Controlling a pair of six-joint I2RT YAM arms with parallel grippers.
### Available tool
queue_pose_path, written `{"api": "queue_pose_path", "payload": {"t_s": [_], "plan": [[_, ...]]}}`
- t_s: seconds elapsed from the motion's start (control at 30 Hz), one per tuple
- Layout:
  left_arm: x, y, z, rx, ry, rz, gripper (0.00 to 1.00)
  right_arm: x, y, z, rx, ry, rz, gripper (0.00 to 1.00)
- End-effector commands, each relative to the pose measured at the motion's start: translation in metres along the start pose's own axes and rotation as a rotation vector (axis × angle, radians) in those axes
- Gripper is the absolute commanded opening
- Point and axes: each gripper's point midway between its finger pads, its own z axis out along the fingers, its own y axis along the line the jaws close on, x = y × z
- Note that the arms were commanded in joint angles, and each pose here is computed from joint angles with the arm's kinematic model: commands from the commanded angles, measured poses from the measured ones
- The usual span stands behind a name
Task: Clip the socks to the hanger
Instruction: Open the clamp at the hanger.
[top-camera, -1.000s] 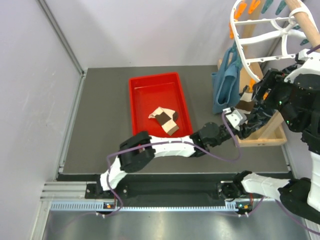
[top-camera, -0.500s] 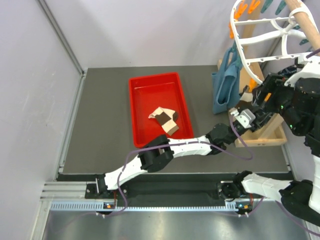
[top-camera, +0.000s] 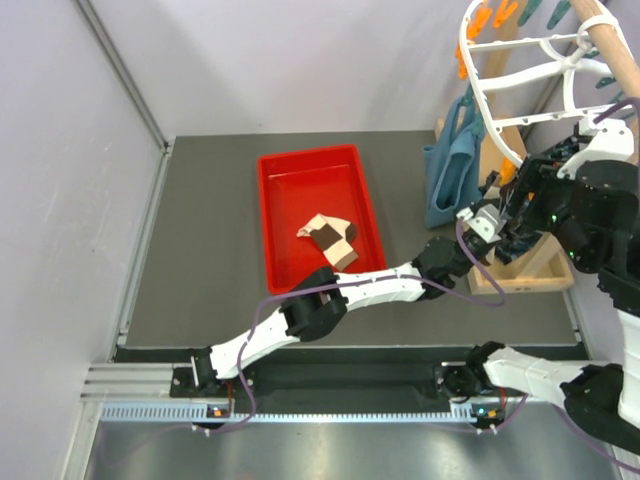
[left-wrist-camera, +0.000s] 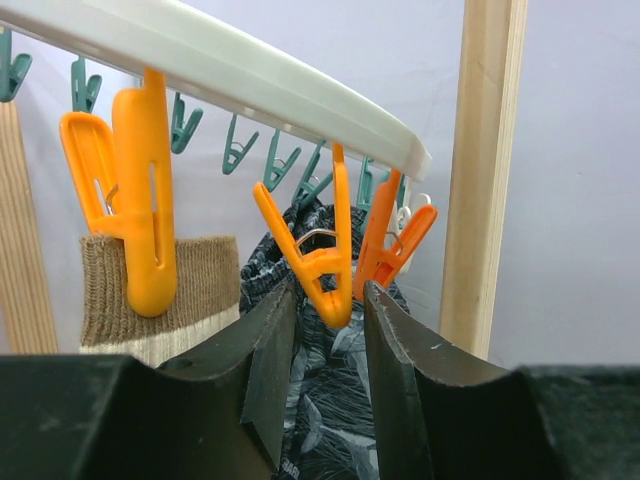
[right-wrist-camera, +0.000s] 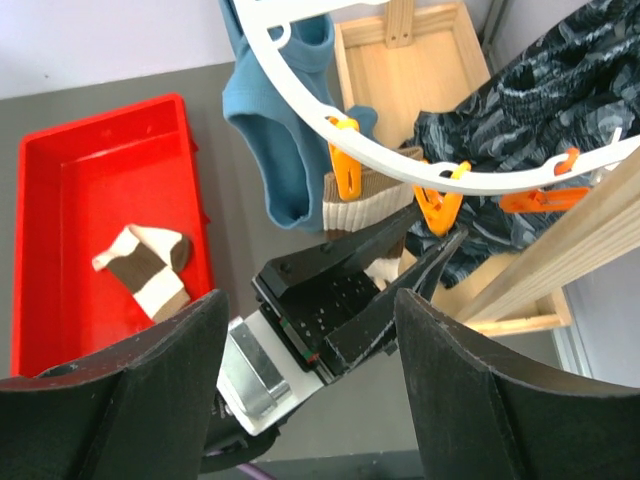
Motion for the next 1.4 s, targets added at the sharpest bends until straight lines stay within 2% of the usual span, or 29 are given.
{"api": "queue_pose_path", "payload": {"t_s": [0.0, 0.13, 0.23, 0.37, 0.53, 0.77, 0.83, 1.37], "plan": [[-0.015, 0.003, 0.007, -0.025, -0.047, -0.013, 0.39, 0.001, 0.000, -0.002, -0.005, 0.000, -0.006, 0.68], [-0.011, 0.006, 0.009, -0.037, -0.050, -0.013, 0.39, 0.004, 0.000, 0.000, -0.002, 0.008, -0.013, 0.68], [-0.014, 0.007, 0.012, -0.035, -0.055, -0.006, 0.33, 0.007, 0.000, 0.003, 0.011, 0.020, -0.015, 0.68], [-0.013, 0.009, 0.013, -0.033, -0.050, -0.005, 0.28, 0.012, -0.013, 0.011, 0.108, 0.019, -0.013, 0.66], [-0.017, 0.011, 0.015, -0.039, -0.042, 0.012, 0.14, 0.022, -0.027, 0.028, 0.246, 0.009, -0.036, 0.63], [-0.027, 0.014, 0.012, -0.050, -0.039, 0.019, 0.09, 0.016, -0.050, 0.045, 0.375, -0.047, -0.007, 0.56], [-0.029, 0.017, 0.011, -0.063, -0.044, 0.020, 0.08, 0.019, -0.066, 0.051, 0.422, -0.024, -0.013, 0.55], [-0.046, 0.016, 0.005, -0.070, -0.046, 0.029, 0.04, 0.005, -0.059, 0.079, 0.335, -0.068, 0.070, 0.51]]}}
